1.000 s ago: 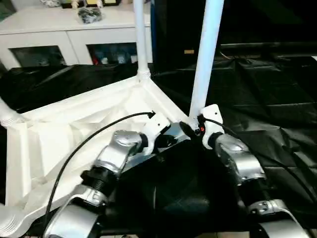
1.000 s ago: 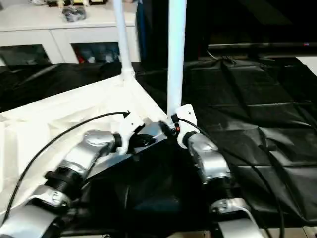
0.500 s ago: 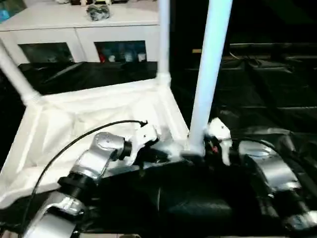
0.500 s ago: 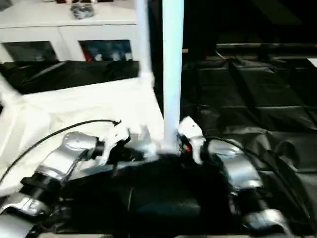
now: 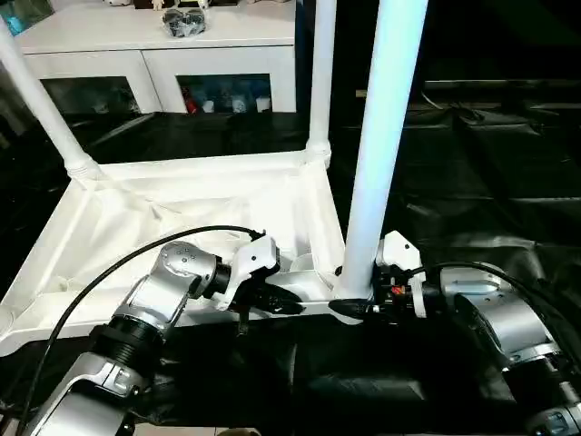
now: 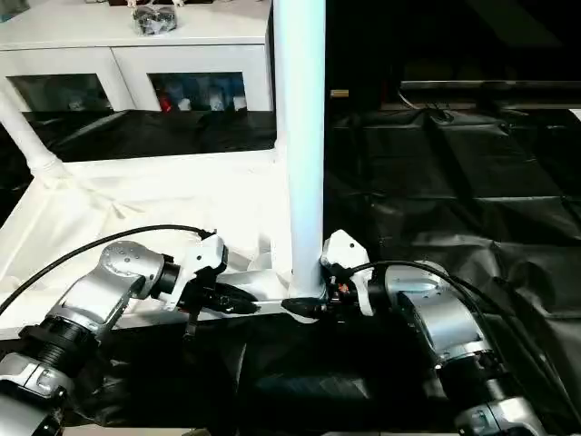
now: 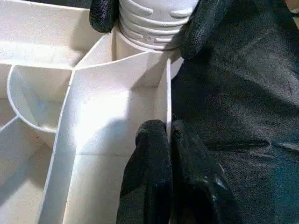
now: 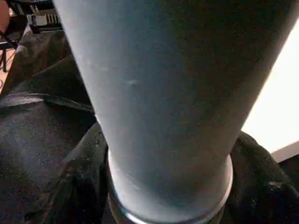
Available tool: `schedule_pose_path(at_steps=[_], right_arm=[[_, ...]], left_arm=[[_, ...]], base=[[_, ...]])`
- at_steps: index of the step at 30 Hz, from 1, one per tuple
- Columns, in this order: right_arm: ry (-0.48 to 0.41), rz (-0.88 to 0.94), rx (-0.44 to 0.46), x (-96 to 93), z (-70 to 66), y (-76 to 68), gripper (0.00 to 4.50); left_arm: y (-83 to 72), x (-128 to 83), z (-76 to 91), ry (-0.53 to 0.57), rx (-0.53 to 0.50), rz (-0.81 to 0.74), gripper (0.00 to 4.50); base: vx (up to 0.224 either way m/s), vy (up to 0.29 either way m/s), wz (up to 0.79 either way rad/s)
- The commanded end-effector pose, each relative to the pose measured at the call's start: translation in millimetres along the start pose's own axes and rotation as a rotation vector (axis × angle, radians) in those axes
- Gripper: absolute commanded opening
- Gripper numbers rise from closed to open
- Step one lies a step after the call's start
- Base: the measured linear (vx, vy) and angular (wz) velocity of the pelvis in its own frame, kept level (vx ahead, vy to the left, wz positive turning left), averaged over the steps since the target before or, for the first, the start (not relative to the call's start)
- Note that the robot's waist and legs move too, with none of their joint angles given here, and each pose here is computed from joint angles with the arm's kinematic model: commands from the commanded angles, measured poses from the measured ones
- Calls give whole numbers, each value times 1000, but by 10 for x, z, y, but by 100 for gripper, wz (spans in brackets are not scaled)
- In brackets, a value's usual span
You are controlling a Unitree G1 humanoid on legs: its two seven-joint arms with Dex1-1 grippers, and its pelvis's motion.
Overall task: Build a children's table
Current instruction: Rotate leg to tighten
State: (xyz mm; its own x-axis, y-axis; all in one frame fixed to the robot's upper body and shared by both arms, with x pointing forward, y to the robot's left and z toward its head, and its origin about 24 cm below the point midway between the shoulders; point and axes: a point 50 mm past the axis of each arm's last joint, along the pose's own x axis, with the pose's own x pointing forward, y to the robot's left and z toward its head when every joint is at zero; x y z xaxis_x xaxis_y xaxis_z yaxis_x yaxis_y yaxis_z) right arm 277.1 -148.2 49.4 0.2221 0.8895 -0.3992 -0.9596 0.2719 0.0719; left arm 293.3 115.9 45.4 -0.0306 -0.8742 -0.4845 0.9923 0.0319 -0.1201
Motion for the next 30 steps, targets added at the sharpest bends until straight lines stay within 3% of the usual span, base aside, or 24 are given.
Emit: schedule_pose_path(at_steps=[1,3,5,6,11,13,15,19,21,24,27,30], right_arm=[[-22,43,37,148,-31,95,278],[-37,-8,46,178,-34,65,277],[-53,-164,79,254,-57,-44,277],[-48,-334,134,325,-103,-164,277],[-47,-513,244,444,-166,-259,276],[-45,-655,343,595,-197,-302,276],[-34,-706,375,676,-200,-312,275],[-48,-685,334,810,-135,-295,275],[-80,-649,326,834,-83,-293,345],[-127,-602,328,792,-14,-311,355],[-122,-565,260,725,14,-332,389],[-113,-477,175,611,23,-324,394]], left_arm=[[-66,158,179,-58,62,-79,0],[-48,178,188,-63,55,-54,0],[12,225,208,-65,31,24,0],[78,283,240,-81,5,105,0],[165,400,302,-90,-31,225,0],[245,547,367,-98,-78,365,0],[264,621,407,-111,-100,418,0],[250,707,451,-121,-100,439,0],[231,725,462,-119,-82,423,0],[201,693,448,-118,-46,373,0],[179,643,422,-112,-24,332,0],[144,571,377,-101,2,274,0]], base=[[0,0,0],[0,0,0],[0,0,0],[0,0,0],[0,0,0],[0,0,0],[0,0,0],[0,0,0],[0,0,0],[0,0,0],[0,0,0],[0,0,0]])
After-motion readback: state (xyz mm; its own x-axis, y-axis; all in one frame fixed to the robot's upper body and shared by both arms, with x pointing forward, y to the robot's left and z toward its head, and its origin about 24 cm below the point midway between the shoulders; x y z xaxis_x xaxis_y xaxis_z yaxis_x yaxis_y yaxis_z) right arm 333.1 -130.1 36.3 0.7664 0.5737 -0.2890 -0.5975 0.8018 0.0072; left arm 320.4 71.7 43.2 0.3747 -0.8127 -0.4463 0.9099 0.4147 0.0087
